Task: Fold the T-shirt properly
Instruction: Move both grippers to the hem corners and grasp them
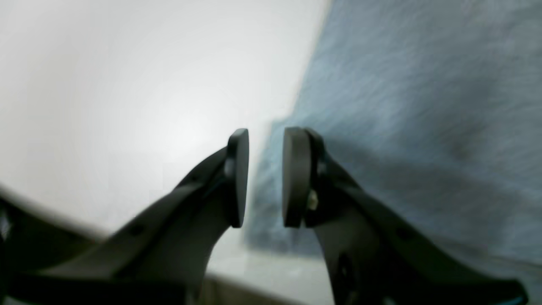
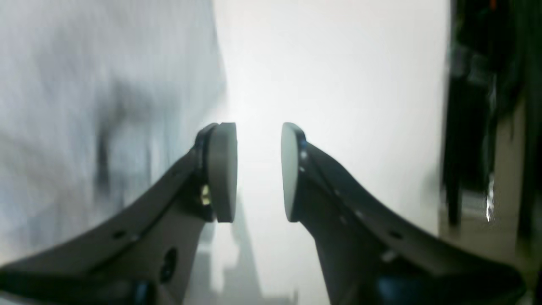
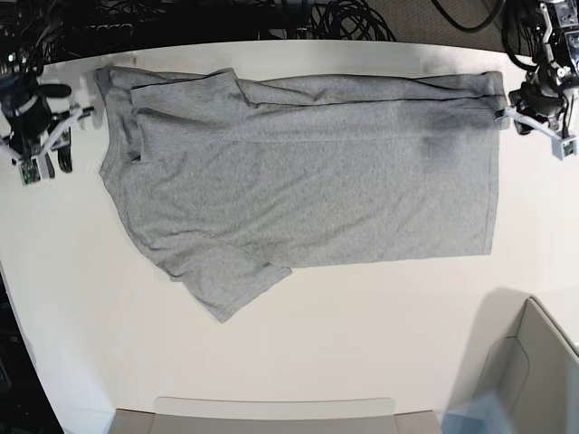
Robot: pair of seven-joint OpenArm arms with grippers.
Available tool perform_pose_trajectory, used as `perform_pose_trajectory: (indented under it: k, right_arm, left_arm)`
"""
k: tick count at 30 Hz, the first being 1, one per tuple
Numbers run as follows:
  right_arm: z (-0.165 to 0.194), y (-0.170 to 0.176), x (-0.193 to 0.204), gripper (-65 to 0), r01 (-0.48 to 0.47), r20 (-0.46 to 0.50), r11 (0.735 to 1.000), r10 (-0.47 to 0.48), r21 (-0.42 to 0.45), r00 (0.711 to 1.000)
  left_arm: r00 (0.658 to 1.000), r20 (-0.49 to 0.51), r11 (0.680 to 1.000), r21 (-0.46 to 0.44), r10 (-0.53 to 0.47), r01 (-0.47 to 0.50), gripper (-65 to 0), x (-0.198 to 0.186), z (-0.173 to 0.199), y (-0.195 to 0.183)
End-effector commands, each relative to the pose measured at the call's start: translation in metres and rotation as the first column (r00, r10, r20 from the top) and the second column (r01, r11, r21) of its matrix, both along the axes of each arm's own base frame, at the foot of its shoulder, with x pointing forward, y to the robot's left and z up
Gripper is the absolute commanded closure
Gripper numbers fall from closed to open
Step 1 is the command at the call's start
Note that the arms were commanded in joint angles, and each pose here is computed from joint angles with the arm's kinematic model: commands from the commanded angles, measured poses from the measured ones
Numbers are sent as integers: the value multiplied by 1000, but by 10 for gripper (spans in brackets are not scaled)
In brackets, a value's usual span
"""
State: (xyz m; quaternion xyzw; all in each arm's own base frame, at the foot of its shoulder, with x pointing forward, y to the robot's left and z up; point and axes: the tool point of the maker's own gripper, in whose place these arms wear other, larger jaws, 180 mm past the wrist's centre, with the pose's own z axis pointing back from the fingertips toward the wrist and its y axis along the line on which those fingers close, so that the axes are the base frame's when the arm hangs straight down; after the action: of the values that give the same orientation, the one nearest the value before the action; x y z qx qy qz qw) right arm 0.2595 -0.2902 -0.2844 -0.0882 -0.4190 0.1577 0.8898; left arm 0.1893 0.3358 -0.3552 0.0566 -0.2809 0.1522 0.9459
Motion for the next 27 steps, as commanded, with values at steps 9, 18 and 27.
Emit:
perform_pose_trajectory:
  k: [9,18,27]
  right_arm:
    - [-49,22,118,-173,-136,-188,985,115,-104,975]
    - [-137,35,135,-173,-65,-359,996,80,54,930]
    - [-160,49,25,-173,-160,-466,986,121,-44,876]
  left_arm:
    - [998,36,997,-65,-42,44,-143,30,6,-29]
    - [999,39,993,-119,-19,24,-143,28,-3,-44]
    - [999,40,993,-117,-11,16,-143,28,-2,-42]
